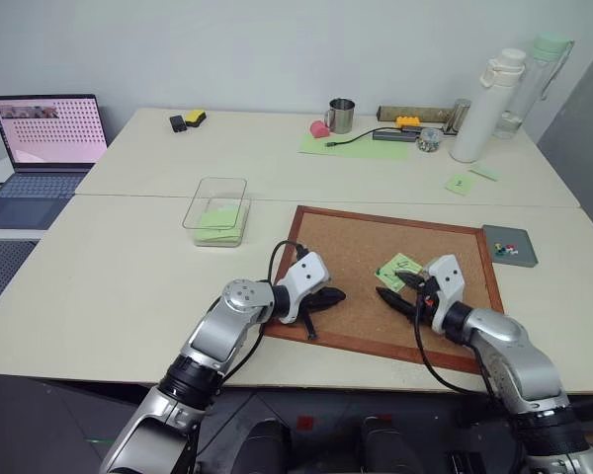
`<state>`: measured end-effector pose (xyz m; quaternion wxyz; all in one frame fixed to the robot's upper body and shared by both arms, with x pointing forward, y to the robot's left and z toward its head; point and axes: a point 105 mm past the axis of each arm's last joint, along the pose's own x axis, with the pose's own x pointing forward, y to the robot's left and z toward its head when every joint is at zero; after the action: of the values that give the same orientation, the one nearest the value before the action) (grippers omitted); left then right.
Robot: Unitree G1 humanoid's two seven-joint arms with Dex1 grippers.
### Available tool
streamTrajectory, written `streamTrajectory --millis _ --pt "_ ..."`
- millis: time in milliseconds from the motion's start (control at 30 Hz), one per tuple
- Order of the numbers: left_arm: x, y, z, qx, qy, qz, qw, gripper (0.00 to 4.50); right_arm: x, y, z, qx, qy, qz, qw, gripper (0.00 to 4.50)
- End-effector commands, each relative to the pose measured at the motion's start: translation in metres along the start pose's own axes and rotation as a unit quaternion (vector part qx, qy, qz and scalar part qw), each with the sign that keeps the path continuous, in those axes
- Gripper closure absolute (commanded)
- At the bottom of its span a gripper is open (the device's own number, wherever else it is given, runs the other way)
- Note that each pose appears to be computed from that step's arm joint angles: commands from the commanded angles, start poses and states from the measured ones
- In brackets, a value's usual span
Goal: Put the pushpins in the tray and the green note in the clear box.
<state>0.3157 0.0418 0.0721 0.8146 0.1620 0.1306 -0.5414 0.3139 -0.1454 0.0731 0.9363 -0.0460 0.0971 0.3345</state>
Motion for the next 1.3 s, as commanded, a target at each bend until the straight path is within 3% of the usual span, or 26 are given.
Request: streamTrajectory --millis 33,400,733,933,1167,1300 --pt "-0.003 -0.003 -0.013 -0.011 0.023 -0.001 1.000 4.50 -0.002 -0.003 0.009 0.003 -0.024 -0.005 1.000 2.14" --pt "-0.003 -0.004 -0.013 -0.011 0.022 -0.001 1.000 4.50 -0.003 -0.003 0.015 0.010 -0.043 -0.014 0.999 4.47" --pt "-0.003 -0.004 -0.013 -0.010 0.025 -0.003 1.000 4.50 -0.017 -0.003 0.069 0.043 -0.133 -0.029 0.990 4.47" --pt "-0.005 -0.004 -0.015 -0.010 0.029 -0.005 1.000 4.50 -0.032 -0.030 0.086 0.074 -0.165 -0.083 0.980 4.47" --pt "-0.006 -0.001 -0.015 -0.009 0.032 -0.003 0.999 4.50 -0.062 -0.139 0.081 0.027 -0.111 -0.307 0.945 4.47" --pt "-0.007 -0.001 -0.015 -0.009 0.034 -0.003 0.999 4.50 -0.074 -0.182 0.063 0.044 -0.072 -0.360 0.929 4.47"
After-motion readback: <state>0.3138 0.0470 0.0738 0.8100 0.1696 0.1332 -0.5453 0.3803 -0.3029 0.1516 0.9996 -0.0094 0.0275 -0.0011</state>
